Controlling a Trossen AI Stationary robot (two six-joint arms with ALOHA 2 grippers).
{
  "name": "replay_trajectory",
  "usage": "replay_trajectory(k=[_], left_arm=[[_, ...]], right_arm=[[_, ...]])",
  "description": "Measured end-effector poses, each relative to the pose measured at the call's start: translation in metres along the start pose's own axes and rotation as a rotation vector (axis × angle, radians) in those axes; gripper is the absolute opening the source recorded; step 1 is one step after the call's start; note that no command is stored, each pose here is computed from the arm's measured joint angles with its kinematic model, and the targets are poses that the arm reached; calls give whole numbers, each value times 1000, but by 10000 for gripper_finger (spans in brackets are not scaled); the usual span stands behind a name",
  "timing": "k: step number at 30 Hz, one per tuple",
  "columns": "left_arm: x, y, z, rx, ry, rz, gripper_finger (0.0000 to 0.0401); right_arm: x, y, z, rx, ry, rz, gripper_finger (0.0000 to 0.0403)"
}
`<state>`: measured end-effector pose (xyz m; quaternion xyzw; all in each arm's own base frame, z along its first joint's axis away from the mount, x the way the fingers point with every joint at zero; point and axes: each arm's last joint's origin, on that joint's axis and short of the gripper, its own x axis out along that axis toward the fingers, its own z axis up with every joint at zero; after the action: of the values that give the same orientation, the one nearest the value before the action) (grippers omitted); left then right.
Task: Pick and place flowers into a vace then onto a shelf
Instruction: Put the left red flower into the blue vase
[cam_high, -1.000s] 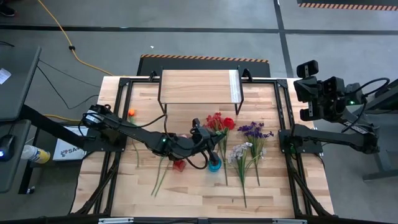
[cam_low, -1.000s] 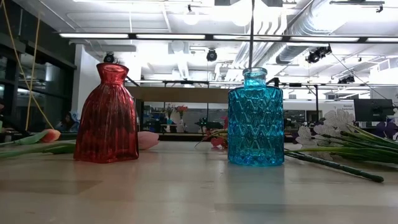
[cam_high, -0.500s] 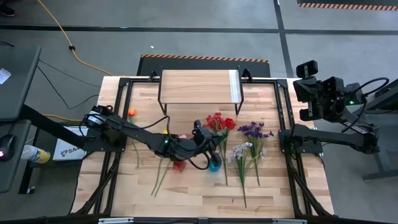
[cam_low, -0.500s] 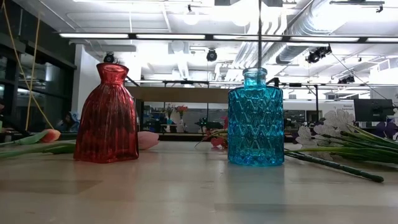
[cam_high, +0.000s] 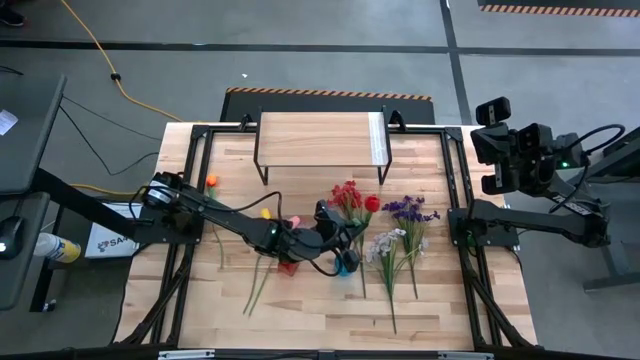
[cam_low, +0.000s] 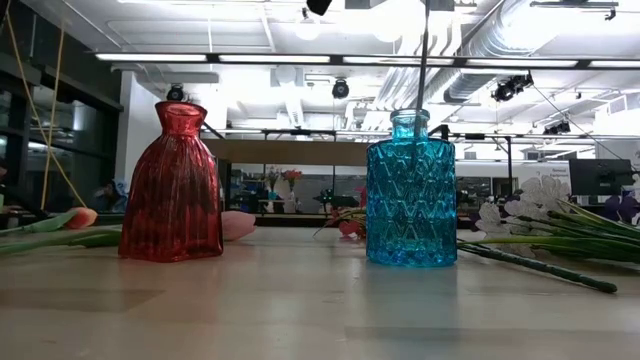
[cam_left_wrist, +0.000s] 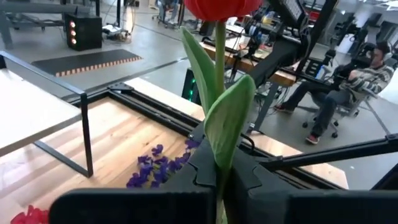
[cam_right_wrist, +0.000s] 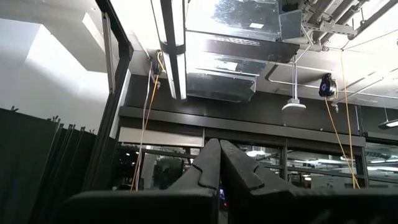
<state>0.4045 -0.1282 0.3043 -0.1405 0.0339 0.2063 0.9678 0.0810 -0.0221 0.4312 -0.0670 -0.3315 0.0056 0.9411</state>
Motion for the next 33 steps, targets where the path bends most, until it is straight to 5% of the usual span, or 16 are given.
replay_trajectory(k=[11, 33], left_arm=[[0, -2, -1, -44, 38, -83, 89], [-1, -3, -7, -37, 121, -166, 92]], right_arm=[[0, 0, 0, 0, 2, 5, 0], [0, 2, 0, 1, 8, 59, 0]])
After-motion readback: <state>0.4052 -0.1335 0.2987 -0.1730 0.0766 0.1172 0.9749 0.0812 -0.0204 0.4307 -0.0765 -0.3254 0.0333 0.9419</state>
